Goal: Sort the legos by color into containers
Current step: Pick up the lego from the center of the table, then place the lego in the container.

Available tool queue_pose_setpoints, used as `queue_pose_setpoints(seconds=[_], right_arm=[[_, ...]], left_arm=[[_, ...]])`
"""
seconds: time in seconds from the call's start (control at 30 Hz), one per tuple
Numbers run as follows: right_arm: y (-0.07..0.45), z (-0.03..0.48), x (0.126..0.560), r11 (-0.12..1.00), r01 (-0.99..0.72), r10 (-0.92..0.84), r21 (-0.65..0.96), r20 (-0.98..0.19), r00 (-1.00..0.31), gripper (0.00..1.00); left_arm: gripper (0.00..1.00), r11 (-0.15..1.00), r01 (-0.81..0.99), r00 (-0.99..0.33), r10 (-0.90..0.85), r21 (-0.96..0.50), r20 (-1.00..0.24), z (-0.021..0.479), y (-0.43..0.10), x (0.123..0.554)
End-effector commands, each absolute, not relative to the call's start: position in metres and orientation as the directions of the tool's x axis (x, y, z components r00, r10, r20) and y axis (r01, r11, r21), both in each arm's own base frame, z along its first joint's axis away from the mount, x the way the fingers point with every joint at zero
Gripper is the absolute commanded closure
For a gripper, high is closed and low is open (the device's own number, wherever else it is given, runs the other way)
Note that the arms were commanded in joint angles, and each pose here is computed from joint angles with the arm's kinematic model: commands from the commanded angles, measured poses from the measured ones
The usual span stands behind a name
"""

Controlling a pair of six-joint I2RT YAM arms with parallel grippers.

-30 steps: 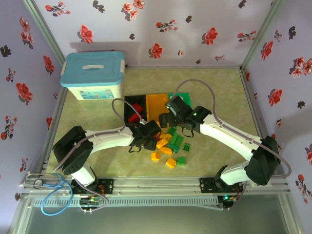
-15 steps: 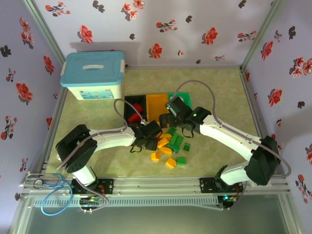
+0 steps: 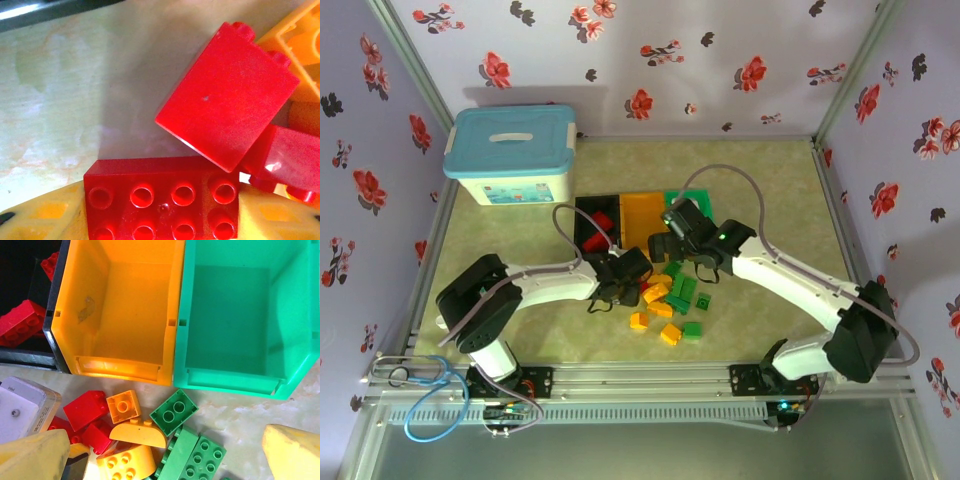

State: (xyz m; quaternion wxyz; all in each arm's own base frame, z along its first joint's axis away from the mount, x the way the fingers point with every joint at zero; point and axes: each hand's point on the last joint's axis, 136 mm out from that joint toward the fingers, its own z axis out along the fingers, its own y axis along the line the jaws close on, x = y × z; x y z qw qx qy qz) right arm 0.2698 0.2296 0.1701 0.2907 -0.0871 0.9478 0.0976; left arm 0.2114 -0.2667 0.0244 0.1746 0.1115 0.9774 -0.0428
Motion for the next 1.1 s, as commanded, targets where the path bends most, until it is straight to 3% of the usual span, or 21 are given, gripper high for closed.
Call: queue_pose_setpoints(seconds=[0.0,0.33,0.6,0.97,1.03,1.07], right_arm=[[0.215,0.178,0.272,0.975,-0.183,-0.075,0.124,-0.593,-0.802,0.01],[0.196,0.182,0.269,0.98,-0.146,-0.037,0.132,-0.605,-0.795,0.01],[0.193,0.181,0.264,0.979,-0.146,-0.031,0.145,-0.597,-0.801,0.01],[0.202,0.176,0.259,0.969,-0.177,-0.048,0.174,-0.568,-0.822,0.01],[0.202,0.176,0.258,0.968,-0.178,-0.047,0.179,-0.567,-0.822,0.01],[0.202,0.177,0.257,0.967,-0.179,-0.045,0.182,-0.568,-0.822,0.01]], left_arm=[[0.5,0.976,0.215,-0.912,0.19,-0.028,-0.364,0.038,-0.252,0.21],[0.5,0.982,0.156,-0.859,0.08,-0.108,-0.505,0.112,-0.222,0.247],[0.51,0.983,0.079,-0.842,-0.021,-0.163,-0.539,0.136,-0.194,0.288],[0.51,0.984,0.072,-0.825,-0.032,-0.161,-0.564,0.156,-0.197,0.344],[0.46,0.985,0.067,-0.824,-0.034,-0.157,-0.565,0.16,-0.197,0.355],[0.31,0.985,0.066,-0.823,-0.035,-0.157,-0.567,0.162,-0.198,0.359]])
